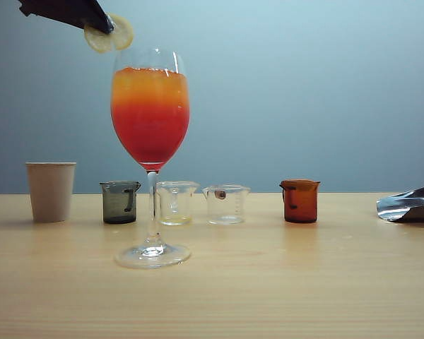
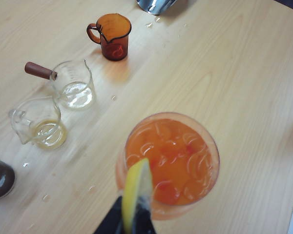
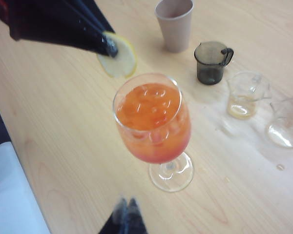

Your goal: Pick up the lemon slice from the paper cup on the left and carefully insert it into the rim of the goblet.

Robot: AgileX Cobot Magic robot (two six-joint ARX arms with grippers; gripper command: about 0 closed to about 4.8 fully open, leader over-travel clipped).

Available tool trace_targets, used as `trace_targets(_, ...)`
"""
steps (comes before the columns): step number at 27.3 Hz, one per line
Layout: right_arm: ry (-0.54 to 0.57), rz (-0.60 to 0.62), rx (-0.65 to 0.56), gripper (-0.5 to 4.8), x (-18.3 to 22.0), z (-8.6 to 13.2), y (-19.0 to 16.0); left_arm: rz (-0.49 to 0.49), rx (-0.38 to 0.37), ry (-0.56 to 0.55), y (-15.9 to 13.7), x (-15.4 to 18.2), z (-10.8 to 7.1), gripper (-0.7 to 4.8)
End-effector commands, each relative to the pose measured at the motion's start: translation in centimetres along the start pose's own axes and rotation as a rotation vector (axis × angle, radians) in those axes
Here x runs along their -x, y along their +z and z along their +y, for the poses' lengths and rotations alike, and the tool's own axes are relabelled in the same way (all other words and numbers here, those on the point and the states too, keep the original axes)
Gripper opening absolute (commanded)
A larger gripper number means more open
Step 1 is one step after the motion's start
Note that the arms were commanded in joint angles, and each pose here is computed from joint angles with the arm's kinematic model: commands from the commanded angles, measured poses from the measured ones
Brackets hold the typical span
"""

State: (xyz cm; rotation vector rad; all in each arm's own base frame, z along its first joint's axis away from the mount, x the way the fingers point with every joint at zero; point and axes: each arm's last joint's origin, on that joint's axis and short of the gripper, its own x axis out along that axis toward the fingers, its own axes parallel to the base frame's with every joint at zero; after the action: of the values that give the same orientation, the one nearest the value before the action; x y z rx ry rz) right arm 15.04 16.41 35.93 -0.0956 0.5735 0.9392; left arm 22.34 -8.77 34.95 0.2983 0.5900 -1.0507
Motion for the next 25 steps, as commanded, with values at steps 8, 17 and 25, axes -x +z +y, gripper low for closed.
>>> trace_targets(8,0.007,-0.039,0.007,-0.09,0.0,0.1,0.5,0.013,-0.111,-0.035,0.7,-1.2,-1.2,-0.06)
trace_targets(17,0.037,-0.034,0.007,-0.09,0.0,0.2,0.4,0.048,-0.137,0.003,1.2,-1.0,-1.4,-0.06)
trace_targets(25,0.037,-0.035,0.015,-0.09,0.0,0.1,0.4,0.054,-0.160,0.016,1.8,-0.3,-1.6,-0.06)
